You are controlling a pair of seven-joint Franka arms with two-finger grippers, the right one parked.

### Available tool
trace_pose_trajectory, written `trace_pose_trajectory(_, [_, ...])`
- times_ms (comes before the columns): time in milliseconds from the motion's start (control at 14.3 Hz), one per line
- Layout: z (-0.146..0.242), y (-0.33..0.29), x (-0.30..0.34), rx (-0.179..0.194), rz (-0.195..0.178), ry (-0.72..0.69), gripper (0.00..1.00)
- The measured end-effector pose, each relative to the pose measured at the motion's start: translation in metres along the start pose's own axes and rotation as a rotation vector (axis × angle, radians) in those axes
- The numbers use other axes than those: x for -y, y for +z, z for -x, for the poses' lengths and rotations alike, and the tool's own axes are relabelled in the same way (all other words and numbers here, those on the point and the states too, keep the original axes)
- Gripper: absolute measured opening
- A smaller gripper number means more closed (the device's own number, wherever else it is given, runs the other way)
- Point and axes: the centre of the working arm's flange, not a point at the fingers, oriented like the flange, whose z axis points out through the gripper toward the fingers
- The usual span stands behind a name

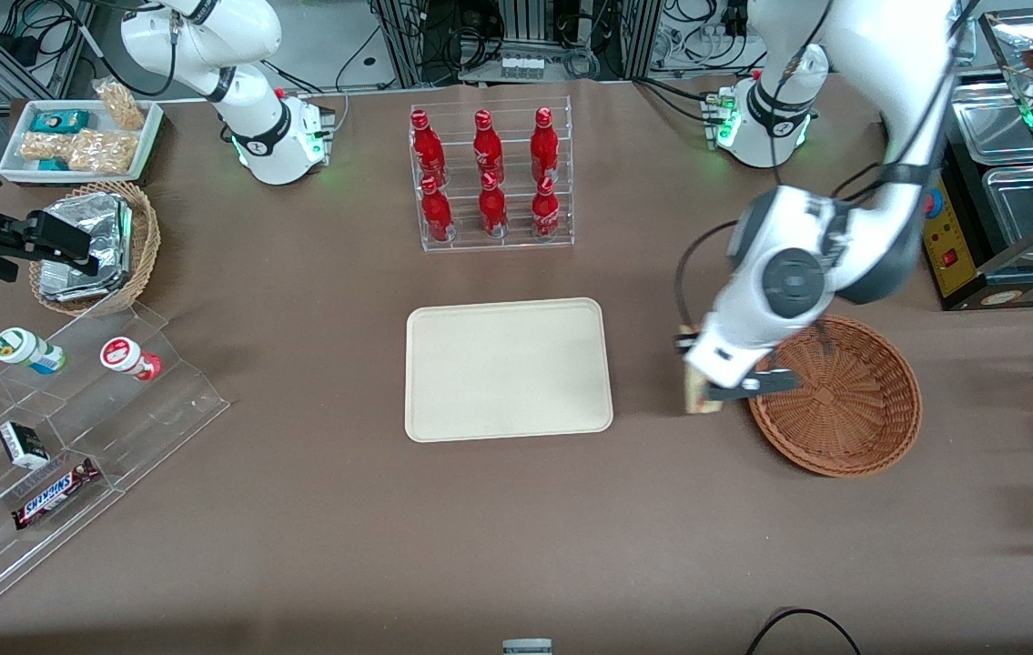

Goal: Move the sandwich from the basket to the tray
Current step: 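Lift the sandwich and carry it over the cream tray, then lower the sandwich onto the tray and open the left gripper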

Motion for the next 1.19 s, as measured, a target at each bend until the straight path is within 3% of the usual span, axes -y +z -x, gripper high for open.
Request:
trace_pose_trajectory(350, [0.034,0.029,-0.124,0.001,0.006,0.014,0.15])
trace_pose_trajectory(630, [0.055,0.046,-0.195,-0.03,0.038,0.007,0.15])
trace_pose_trajectory(910, [0.071,0.074,-0.239,-0.05,0.07,-0.029,0.15])
trace_pose_trajectory(1190, [0.071,0.096,-0.257,-0.057,0.069,-0.066,0.15])
